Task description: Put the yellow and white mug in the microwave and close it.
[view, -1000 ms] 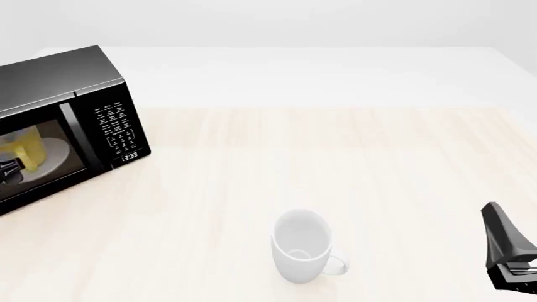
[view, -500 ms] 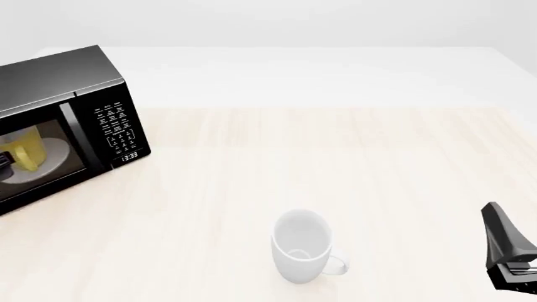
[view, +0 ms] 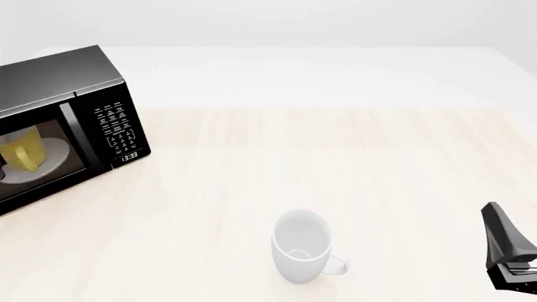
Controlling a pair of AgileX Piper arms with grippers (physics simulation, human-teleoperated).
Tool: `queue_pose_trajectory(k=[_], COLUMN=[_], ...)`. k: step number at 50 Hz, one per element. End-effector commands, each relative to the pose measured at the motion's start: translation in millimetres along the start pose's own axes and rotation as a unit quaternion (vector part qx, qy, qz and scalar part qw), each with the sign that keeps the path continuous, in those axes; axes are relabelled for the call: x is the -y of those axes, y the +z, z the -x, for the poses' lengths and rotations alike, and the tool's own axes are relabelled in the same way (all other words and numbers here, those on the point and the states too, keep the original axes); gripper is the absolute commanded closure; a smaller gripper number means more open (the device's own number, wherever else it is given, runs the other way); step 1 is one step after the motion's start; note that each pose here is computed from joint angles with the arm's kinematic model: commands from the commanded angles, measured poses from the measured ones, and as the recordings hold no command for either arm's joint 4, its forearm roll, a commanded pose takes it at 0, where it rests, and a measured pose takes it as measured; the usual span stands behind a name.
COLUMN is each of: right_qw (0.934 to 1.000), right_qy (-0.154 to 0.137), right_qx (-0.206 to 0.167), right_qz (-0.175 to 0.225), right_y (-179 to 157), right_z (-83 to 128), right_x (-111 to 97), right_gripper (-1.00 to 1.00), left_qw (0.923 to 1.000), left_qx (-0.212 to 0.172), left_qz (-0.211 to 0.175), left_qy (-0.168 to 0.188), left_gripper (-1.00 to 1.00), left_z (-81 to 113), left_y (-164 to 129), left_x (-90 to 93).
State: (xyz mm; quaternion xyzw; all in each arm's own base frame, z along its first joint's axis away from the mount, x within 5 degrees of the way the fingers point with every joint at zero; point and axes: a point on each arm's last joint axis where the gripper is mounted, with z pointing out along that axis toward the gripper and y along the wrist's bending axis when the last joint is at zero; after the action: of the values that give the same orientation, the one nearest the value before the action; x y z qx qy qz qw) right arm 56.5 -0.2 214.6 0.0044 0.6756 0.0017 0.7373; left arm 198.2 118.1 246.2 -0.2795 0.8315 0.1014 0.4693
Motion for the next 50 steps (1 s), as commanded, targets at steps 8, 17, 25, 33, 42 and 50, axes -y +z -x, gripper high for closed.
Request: queue_pose_trajectory(k=[8, 17, 25, 33, 42, 50], right_qw=[1.0, 1.0, 1.0, 1.0, 1.0, 1.0], right_qy=[0.0, 0.0, 0.0, 0.0, 0.0, 0.0], right_qx=[0.0, 0.0, 0.0, 0.0, 0.0, 0.0], right_qz=[0.0, 0.0, 0.0, 0.0, 0.0, 0.0], right_y=[0, 0, 0, 0, 0, 0], right_z=[0, 0, 0, 0, 0, 0], right_x=[0, 0, 0, 0, 0, 0], right_gripper=[-1.0, -1.0, -1.0, -1.0, -1.0, -1.0], left_qw=[0.9999, 0.9998, 0.9997, 0.9995, 0.9992, 0.9989], left_qx=[0.006, 0.011, 0.015, 0.024, 0.031, 0.038], left_qz=[0.0, -0.002, -0.005, -0.001, -0.004, -0.003], left_qy=[-0.009, -0.014, -0.019, -0.022, -0.024, -0.027], left_gripper=[-1.0, -1.0, -1.0, -1.0, -1.0, -1.0], left_z=[-2.6, -3.1, -3.5, -3.1, -5.7, -7.5], left_y=[-18, -29, -39, -48, -61, -71], left_x=[-0.6, -0.1, 0.9, -1.2, -0.7, -1.8])
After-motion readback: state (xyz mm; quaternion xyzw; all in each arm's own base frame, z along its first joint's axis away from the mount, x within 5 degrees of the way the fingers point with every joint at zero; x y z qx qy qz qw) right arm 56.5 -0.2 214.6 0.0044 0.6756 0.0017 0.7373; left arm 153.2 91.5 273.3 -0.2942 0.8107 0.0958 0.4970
